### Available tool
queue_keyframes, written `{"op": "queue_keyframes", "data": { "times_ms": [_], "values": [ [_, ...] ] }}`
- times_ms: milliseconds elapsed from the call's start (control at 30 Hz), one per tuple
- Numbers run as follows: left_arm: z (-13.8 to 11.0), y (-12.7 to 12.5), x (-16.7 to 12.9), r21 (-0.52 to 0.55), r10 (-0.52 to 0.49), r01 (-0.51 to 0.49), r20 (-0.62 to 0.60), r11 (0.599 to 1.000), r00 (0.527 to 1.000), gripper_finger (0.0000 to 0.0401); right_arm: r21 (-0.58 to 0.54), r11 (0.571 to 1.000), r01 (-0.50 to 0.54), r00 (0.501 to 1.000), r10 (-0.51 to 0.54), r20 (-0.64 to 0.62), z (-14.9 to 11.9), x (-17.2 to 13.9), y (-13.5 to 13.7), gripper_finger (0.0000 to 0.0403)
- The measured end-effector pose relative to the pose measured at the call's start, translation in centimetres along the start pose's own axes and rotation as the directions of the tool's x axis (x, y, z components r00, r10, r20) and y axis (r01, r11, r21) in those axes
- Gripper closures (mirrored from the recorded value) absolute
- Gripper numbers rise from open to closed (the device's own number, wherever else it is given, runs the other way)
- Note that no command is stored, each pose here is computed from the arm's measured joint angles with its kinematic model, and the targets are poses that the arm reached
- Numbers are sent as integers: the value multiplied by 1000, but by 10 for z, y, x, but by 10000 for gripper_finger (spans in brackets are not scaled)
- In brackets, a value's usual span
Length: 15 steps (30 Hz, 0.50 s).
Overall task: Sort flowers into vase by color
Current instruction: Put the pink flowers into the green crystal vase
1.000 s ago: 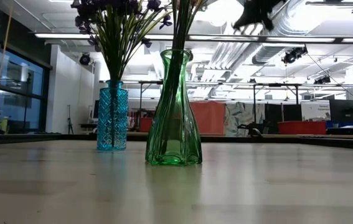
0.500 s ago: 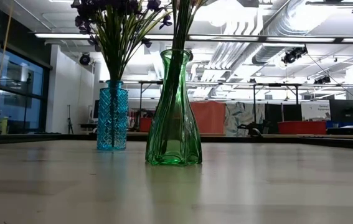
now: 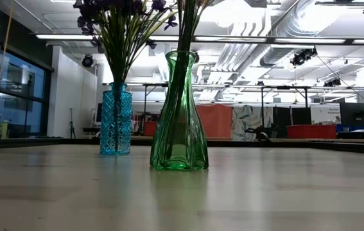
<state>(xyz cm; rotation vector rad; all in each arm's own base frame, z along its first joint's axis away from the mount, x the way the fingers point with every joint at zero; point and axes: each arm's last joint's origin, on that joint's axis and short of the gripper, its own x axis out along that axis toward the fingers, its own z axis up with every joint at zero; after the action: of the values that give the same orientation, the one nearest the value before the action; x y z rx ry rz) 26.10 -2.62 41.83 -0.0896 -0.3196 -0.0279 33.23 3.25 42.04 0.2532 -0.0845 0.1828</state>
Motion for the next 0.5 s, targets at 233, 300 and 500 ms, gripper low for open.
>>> {"op": "queue_keyframes", "data": {
  "times_ms": [233, 300, 500],
  "values": [
    [-8, -17, 21, -25, -49, 49, -28, 998, 998, 188, -16, 1000, -4, 1000, 3, -23, -2, 0, 3, 403],
    [-9, -19, 25, -17, -51, 51, -26, 999, 998, 188, -16, 1000, -3, 1000, 3, -23, -2, 0, 3, 403],
    [-9, -21, 31, 7, 16, -15, -23, 1000, 1000, 191, -27, 1000, -4, 1000, 4, -26, -3, 0, 3, 403]
  ]
}}
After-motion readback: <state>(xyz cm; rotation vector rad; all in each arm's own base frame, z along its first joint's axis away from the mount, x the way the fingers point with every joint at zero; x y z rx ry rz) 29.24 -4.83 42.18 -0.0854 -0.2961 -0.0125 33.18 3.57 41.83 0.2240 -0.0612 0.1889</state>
